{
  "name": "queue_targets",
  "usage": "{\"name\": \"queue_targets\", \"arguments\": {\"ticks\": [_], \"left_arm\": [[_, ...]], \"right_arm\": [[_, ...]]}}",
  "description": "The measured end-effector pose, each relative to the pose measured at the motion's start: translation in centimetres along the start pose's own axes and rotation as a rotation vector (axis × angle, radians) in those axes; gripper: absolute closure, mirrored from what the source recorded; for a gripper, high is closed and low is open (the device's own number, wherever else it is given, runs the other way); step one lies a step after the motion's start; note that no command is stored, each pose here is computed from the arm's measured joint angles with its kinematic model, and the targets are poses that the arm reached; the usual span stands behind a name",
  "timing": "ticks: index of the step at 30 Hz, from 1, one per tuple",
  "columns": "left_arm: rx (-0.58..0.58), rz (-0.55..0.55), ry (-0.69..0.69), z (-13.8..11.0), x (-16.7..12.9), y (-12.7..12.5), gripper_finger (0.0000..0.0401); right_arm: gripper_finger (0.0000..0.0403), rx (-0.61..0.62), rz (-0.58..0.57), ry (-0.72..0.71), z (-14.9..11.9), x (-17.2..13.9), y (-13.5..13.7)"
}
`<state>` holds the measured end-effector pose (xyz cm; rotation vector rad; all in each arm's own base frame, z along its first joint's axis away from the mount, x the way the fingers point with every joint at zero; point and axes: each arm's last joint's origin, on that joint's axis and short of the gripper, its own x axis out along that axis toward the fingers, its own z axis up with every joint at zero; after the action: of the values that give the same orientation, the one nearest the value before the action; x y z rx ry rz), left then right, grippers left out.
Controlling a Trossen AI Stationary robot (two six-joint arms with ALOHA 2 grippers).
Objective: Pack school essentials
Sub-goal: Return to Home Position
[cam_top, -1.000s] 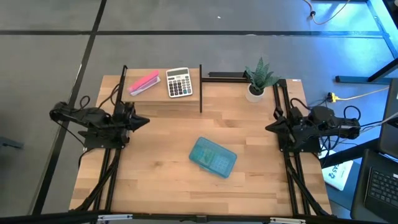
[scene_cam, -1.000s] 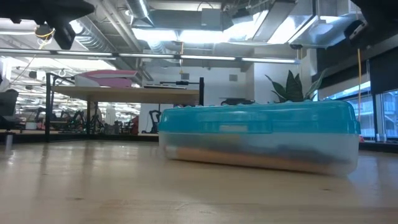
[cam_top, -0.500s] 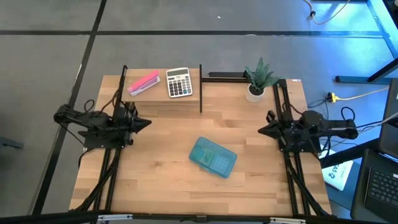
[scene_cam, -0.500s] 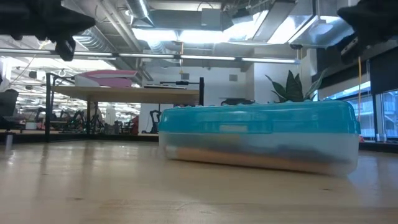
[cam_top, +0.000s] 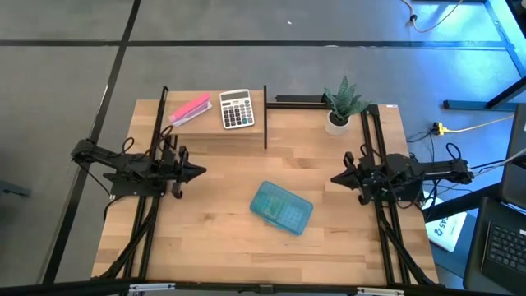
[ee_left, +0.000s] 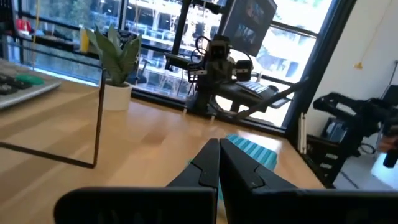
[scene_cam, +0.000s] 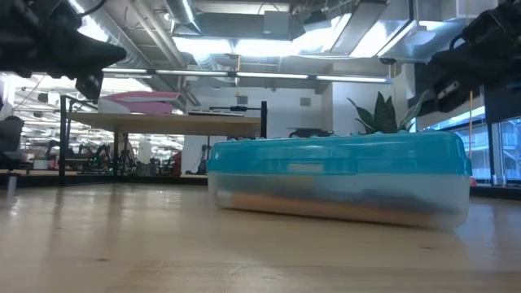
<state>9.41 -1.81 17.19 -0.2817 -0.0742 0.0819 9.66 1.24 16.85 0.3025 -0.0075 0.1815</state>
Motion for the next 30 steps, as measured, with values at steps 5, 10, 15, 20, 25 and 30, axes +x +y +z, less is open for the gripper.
{"name": "queue_targets", "arguments": {"ticks": [5,10,15,20,25,30], "left_arm": [[0.084,0.003,-0.001,0.01,0.00,0.01,0.0401],[0.087,0.003,-0.001,0.00,0.00,0.01,0.0401],[0.086,0.003,-0.001,0.00,0.00,0.01,0.0401],[0.086,0.004,-0.001,0.00,0.00,0.01,0.0401],[0.086,0.003,-0.001,0.01,0.00,0.01,0.0401],[0.086,0.004,-0.001,0.01,0.00,0.01,0.0401]], "right_arm": [[0.0395,-0.109,-0.067,-0.008,-0.01,0.03,-0.21],[0.0390,-0.268,-0.131,-0.019,0.10,0.04,-0.37],[0.0389,-0.309,-0.198,-0.039,0.27,0.00,-0.52],[0.0388,-0.306,-0.206,-0.042,0.29,0.00,-0.54],[0.0387,-0.307,-0.206,-0.042,0.29,0.00,-0.54],[0.0387,-0.308,-0.206,-0.041,0.29,0.00,-0.54]]}}
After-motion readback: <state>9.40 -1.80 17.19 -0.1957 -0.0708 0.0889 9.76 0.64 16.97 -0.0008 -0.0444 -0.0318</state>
